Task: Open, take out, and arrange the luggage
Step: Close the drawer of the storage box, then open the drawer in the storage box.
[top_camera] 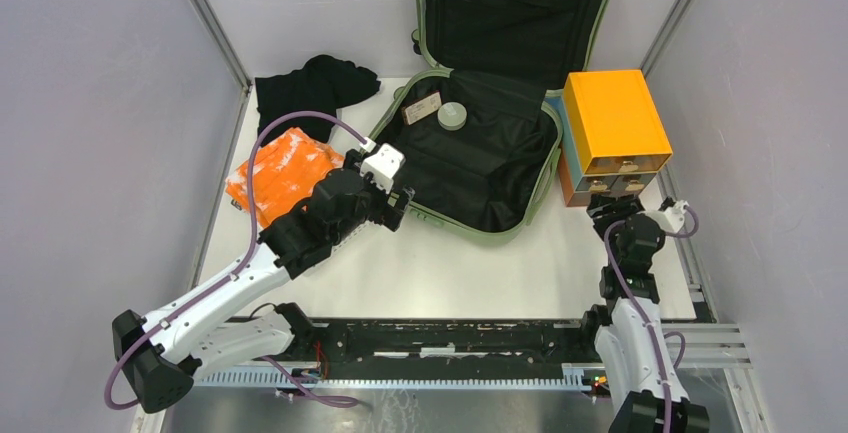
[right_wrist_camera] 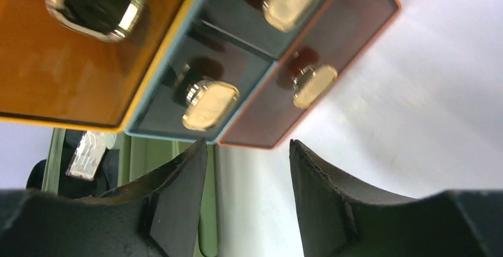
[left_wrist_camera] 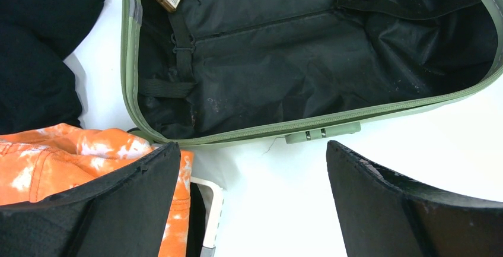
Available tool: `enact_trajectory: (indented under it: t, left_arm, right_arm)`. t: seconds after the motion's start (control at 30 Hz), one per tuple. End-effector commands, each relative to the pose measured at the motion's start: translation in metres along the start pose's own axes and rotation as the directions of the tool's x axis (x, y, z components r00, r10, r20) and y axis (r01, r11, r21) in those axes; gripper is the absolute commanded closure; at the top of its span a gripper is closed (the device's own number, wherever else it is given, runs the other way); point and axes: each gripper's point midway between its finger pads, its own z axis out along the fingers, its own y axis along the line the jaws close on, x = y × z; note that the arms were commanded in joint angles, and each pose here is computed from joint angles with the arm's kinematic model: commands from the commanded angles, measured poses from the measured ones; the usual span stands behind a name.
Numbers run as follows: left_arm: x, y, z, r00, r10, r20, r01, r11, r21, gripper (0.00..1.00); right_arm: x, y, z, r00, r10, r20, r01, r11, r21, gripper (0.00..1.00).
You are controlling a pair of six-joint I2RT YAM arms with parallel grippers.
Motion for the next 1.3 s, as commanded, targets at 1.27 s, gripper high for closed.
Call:
enact_trajectory:
  t: [1.27]
  left_arm:
    - [-0.004,0.004,0.004,0.999,0.034,0.009,-0.034,0.999,-0.016,0.03]
  right_arm:
    - [-0.018,0.023,0.013,0.931,0.365,0.029,-0.343,0.897,-0.277,0.44]
